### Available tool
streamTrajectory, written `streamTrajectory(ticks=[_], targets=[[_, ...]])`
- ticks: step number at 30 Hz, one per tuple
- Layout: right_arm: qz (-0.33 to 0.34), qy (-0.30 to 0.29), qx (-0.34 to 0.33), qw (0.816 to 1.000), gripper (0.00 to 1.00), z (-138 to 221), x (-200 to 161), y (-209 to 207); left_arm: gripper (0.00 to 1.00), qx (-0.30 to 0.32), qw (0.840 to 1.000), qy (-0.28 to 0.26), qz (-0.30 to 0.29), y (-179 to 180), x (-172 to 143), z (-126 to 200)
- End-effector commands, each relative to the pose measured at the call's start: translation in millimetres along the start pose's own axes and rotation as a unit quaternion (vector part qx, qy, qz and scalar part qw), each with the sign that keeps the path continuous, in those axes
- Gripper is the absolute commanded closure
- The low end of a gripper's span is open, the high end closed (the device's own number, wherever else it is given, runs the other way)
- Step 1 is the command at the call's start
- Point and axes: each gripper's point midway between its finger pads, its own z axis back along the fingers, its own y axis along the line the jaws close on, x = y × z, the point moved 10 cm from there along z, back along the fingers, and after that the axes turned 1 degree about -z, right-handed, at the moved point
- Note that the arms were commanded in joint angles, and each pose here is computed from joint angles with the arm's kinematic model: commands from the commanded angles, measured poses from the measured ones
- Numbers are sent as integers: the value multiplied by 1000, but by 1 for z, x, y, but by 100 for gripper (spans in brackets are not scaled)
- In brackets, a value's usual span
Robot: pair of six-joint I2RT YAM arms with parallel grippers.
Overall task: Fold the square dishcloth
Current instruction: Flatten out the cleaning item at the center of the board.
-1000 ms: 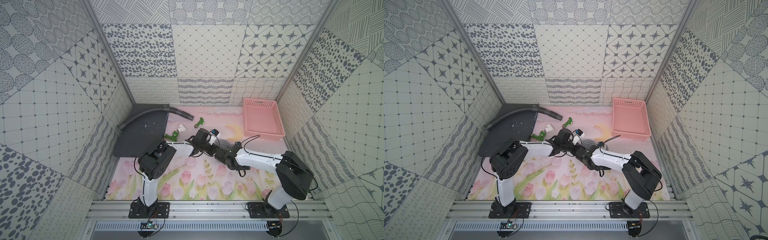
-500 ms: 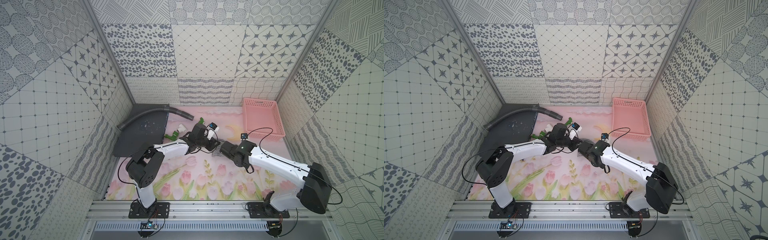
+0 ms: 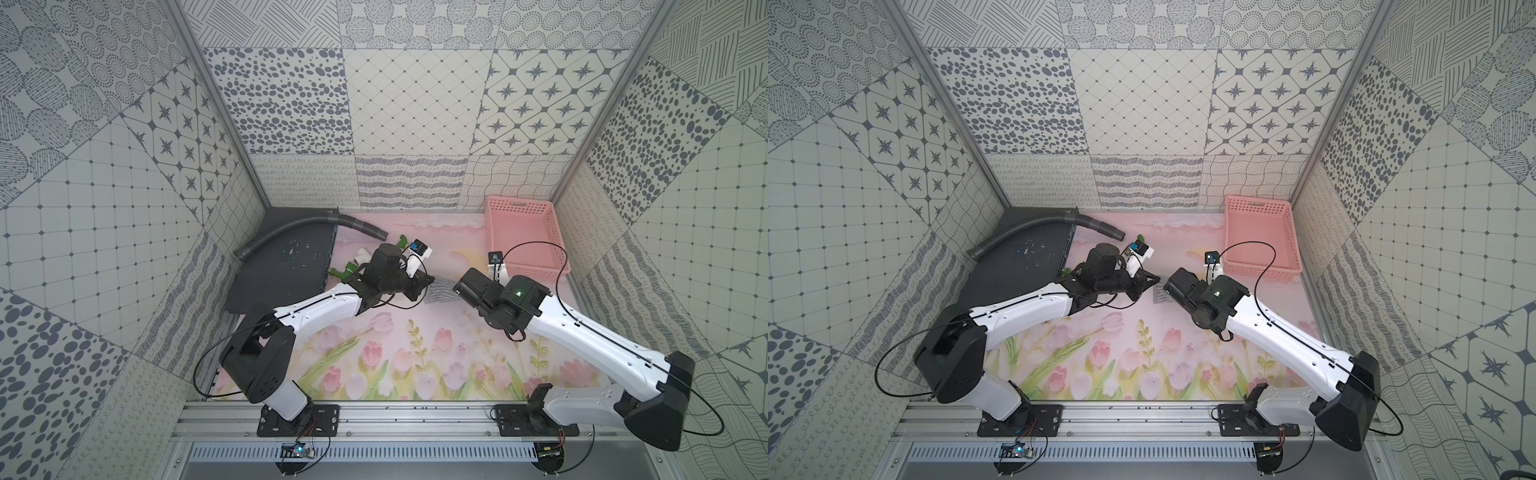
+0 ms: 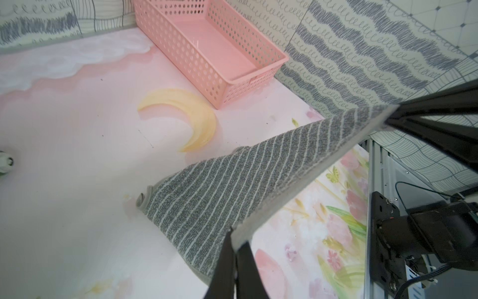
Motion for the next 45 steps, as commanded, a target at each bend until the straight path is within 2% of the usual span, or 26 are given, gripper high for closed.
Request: streamTrajectory(ticks=[1, 7, 13, 22, 29, 32, 35, 38, 41, 45], targets=[[3, -26, 49, 998, 100, 24, 14, -16, 100, 24, 999, -24, -23, -16, 20, 38], [1, -40, 165, 985, 100, 63, 22, -46, 100, 24, 999, -32, -15, -38, 33, 75], [21, -17, 274, 961, 100, 96, 14, -74, 100, 10, 999, -33, 30, -62, 39, 115], [15, 48, 365, 930, 100, 116, -13, -98, 100, -30, 988, 12, 153, -84, 0, 152], [3, 82, 419, 904, 100, 125, -15, -94, 100, -68, 979, 29, 192, -97, -13, 167], [13, 91, 394, 915, 100, 117, -11, -82, 100, -47, 981, 32, 185, -92, -15, 163], [20, 83, 326, 942, 100, 97, -2, -65, 100, 4, 983, 45, 176, -77, -19, 143], [22, 60, 266, 962, 100, 76, 11, -43, 100, 19, 983, 54, 174, -60, -17, 117], [17, 64, 211, 975, 100, 38, 27, -17, 100, 29, 984, 49, 169, -36, -11, 91], [-9, 80, 182, 980, 100, -34, 48, 17, 100, 39, 989, 30, 143, 3, -4, 57]])
